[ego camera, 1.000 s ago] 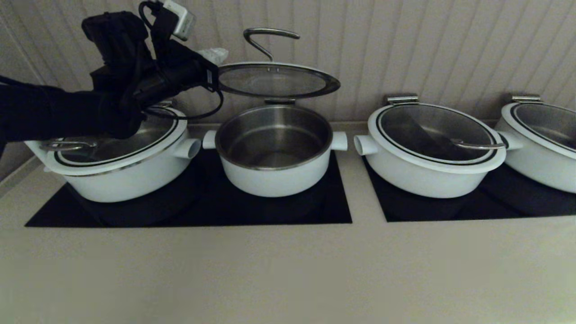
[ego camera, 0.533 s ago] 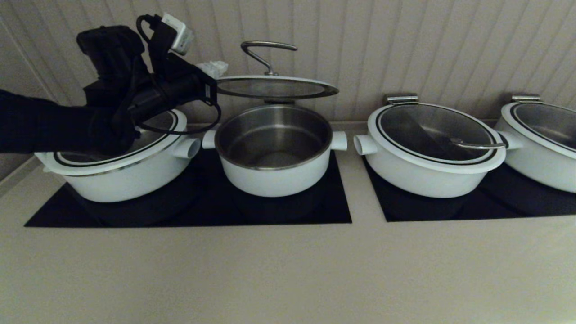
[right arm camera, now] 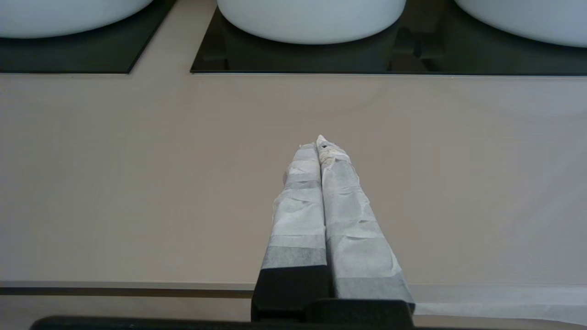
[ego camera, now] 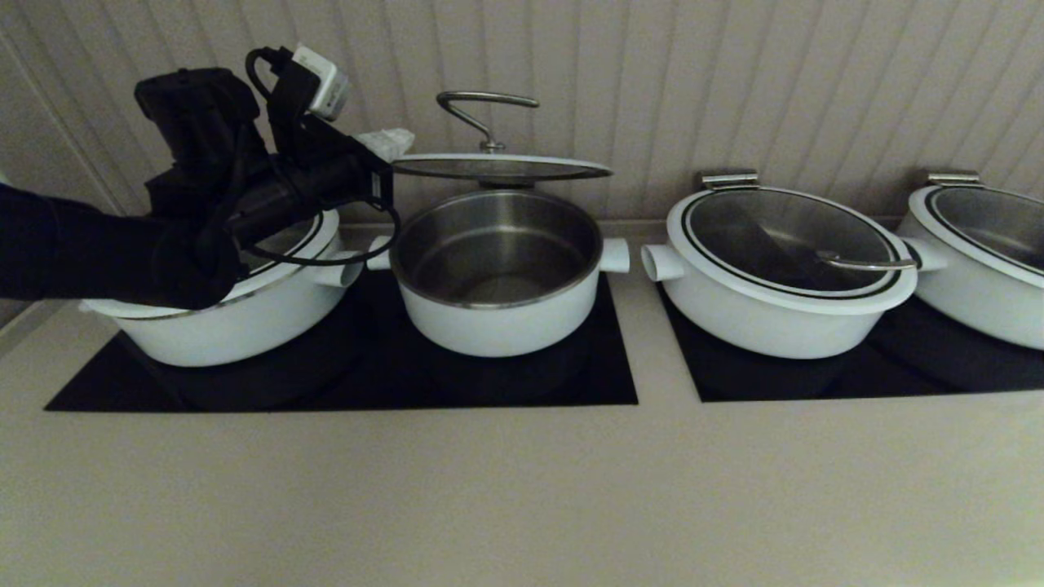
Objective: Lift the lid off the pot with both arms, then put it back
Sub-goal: Close the pot lid
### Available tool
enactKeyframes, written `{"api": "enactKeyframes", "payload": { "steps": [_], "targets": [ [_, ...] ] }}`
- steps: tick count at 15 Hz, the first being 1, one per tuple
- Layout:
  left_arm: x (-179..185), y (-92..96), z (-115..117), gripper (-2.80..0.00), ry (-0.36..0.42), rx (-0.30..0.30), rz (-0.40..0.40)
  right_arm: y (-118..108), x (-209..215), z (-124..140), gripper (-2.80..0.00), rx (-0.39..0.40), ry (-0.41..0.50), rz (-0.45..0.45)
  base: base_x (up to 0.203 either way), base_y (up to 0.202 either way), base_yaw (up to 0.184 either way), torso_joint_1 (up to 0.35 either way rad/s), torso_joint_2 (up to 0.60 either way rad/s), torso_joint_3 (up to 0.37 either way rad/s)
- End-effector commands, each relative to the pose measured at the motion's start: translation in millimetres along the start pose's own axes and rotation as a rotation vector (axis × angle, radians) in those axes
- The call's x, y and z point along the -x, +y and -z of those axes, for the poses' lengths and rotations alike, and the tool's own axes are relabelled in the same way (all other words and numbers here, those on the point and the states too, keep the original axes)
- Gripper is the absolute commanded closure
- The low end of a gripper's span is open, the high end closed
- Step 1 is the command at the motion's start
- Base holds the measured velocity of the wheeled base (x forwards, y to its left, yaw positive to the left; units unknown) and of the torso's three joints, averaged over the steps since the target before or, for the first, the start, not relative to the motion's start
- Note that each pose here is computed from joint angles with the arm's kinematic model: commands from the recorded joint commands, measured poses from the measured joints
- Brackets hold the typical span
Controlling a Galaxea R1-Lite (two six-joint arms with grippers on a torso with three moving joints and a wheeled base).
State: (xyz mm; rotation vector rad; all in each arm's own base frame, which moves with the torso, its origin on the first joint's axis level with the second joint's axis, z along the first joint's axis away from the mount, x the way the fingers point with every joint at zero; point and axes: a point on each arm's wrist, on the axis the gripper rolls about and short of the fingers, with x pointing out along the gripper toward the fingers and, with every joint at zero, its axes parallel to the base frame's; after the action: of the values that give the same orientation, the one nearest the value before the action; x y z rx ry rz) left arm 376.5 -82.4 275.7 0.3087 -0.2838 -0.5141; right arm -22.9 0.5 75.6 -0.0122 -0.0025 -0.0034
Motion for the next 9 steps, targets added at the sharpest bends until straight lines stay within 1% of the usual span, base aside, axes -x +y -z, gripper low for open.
{"api": "enactKeyframes", "payload": {
  "steps": [1, 2, 5, 9],
  "targets": [
    [1.3, -4.6, 3.9, 0.00, 0.007, 0.004, 0.010, 0.0, -0.1, -0.1, 0.00, 0.000, 0.001, 0.000, 0.000, 0.000, 0.000, 0.000, 0.00, 0.000],
    [2.9, -7.6, 7.3, 0.00, 0.017, 0.007, 0.016, 0.0, -0.1, -0.1, 0.00, 0.000, 0.001, -0.002, 0.000, 0.000, 0.000, 0.000, 0.00, 0.000],
    [7.4, -15.2, 17.4, 0.00, 0.008, 0.008, 0.019, 0.0, -0.1, -0.1, 0.00, 0.000, 0.001, 0.000, 0.000, 0.000, 0.000, 0.000, 0.00, 0.000],
    [11.7, -19.6, 26.2, 0.00, 0.018, 0.012, 0.022, 0.0, -0.1, -0.1, 0.00, 0.002, 0.001, 0.000, 0.000, 0.000, 0.000, 0.000, 0.00, 0.000]
  ]
}}
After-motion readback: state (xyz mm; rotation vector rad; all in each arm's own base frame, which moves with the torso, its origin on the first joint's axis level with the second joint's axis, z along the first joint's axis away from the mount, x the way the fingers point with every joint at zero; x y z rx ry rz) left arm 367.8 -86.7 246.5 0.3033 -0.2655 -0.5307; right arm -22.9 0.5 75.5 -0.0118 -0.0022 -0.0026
